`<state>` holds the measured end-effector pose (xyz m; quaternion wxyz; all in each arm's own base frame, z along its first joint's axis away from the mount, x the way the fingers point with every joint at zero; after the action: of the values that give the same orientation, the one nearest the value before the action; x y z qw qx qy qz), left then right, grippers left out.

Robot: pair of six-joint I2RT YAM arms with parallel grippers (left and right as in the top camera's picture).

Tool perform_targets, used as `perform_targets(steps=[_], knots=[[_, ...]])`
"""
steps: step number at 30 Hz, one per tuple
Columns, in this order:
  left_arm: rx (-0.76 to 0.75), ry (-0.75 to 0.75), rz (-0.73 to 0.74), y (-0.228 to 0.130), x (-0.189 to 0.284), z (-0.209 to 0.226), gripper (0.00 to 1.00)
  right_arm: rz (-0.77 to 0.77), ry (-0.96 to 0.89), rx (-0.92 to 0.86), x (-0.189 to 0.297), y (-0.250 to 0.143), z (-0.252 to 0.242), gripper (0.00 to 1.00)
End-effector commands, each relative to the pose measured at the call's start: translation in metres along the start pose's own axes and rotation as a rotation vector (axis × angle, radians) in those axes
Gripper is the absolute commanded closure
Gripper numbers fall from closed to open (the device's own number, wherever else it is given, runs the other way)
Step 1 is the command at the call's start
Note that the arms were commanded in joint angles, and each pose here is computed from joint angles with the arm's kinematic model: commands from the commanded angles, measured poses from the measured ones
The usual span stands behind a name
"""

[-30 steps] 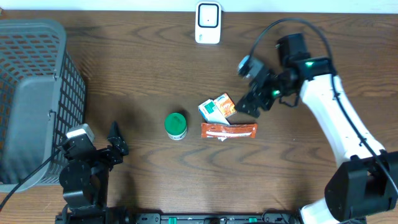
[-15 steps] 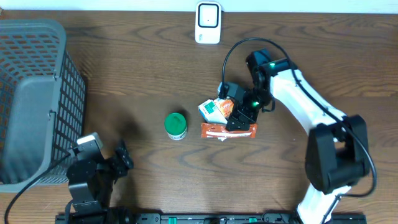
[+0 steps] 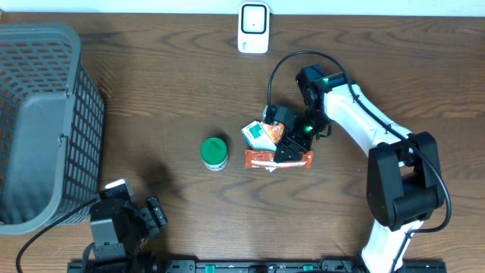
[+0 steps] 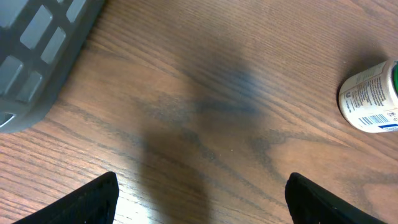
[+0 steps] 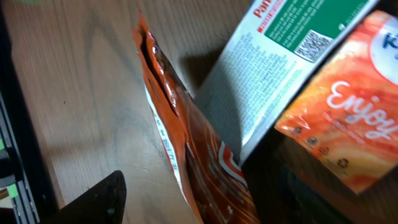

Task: Scan the item barcode

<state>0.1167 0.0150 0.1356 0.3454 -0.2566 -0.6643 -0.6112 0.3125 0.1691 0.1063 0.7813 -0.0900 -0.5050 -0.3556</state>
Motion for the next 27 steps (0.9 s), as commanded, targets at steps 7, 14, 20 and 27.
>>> perform_targets(steps=[7, 14, 20, 27], knots=[[-0.005, -0.008, -0.004, 0.001, 0.002, -0.001, 0.14, 0.019, 0.018, 0.048, -0.008, 0.002, 0.010, 0.31], [-0.005, -0.009, -0.004, 0.001, 0.002, -0.001, 0.14, 0.036, 0.021, 0.039, -0.014, -0.005, 0.009, 0.34], [-0.005, -0.009, -0.004, 0.001, 0.002, -0.001, 0.14, 0.038, 0.022, 0.040, -0.020, -0.009, 0.008, 0.44], [-0.005, -0.008, -0.004, 0.001, 0.002, -0.001, 0.14, 0.043, 0.025, 0.035, -0.027, -0.014, 0.007, 0.51]])
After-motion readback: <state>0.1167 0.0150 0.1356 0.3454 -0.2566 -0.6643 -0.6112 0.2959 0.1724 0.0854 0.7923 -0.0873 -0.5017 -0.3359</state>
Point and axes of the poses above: each gripper's point midway between its finger pads, its own x axis back along the fingers, its own z axis along the line the jaws close on, y = z × x, the point moved 6 cm from there along x, back along the fingers, and after that the axes turned 13 degrees about -x, right-handed, at the moved point
